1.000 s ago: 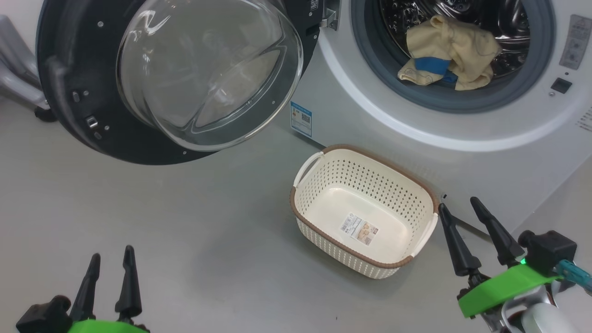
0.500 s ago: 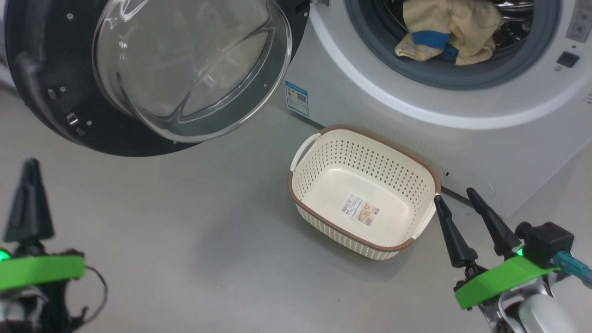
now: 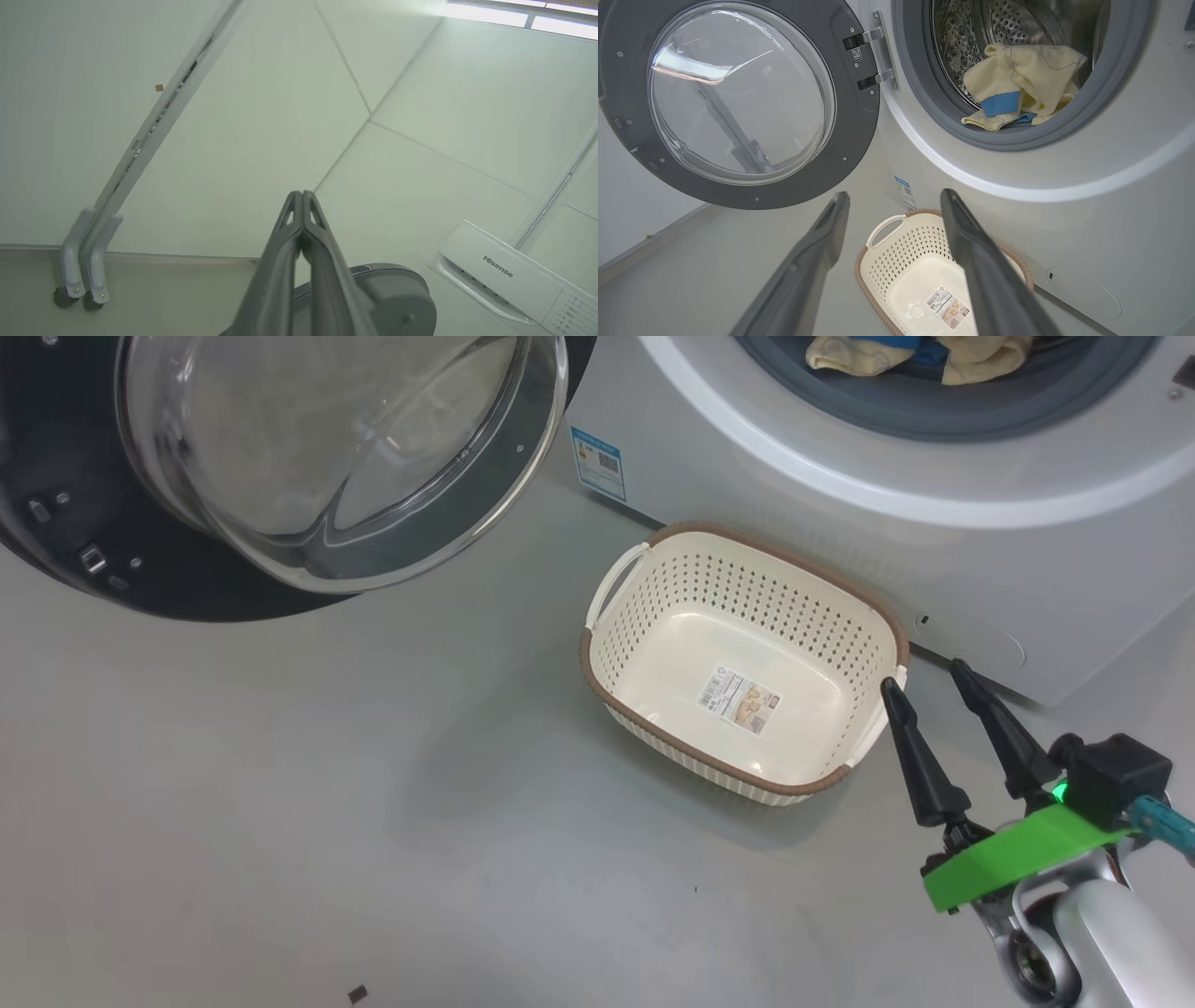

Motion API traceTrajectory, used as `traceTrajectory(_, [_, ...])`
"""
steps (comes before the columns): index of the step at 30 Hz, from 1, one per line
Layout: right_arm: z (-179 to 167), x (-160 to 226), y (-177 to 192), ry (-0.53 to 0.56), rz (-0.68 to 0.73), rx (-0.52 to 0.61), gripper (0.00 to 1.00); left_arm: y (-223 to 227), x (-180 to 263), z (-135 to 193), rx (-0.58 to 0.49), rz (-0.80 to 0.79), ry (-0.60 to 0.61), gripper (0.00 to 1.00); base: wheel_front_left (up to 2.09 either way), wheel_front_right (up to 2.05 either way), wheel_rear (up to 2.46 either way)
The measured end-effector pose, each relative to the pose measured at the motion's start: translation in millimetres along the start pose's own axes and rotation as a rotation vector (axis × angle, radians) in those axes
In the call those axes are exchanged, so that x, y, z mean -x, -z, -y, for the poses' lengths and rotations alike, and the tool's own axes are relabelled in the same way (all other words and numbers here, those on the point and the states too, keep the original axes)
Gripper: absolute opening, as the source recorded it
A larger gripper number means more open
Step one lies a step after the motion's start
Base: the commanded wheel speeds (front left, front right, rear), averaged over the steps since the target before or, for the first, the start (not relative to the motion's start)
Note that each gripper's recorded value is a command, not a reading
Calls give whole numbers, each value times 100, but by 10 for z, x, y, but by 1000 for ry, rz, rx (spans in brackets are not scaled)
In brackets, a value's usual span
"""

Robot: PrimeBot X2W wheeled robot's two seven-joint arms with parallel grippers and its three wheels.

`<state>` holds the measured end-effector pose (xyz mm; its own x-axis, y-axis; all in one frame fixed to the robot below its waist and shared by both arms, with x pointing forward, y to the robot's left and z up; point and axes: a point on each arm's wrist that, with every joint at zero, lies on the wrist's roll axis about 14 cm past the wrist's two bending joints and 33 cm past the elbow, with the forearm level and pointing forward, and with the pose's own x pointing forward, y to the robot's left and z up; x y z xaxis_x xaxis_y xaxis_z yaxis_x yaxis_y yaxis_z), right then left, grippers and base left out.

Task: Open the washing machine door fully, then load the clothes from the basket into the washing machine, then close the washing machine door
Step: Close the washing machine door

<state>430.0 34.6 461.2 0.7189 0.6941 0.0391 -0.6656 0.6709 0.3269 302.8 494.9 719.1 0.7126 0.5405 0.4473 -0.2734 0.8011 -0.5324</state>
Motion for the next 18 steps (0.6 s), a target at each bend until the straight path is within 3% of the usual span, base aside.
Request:
traceTrajectory(7, [97,-9,94,3,-19,-4,100,182,-341,-148,44,-126,-73,0,0,0,0])
traceTrajectory(14, [203,-60,131,4,-18,5,100,763,-447,-202,134,-378,-126,0,0,0,0])
traceTrajectory(18, [259,-37,199,12,-32,-2,100,939,-490,-261,135,-453,-156,0,0,0,0])
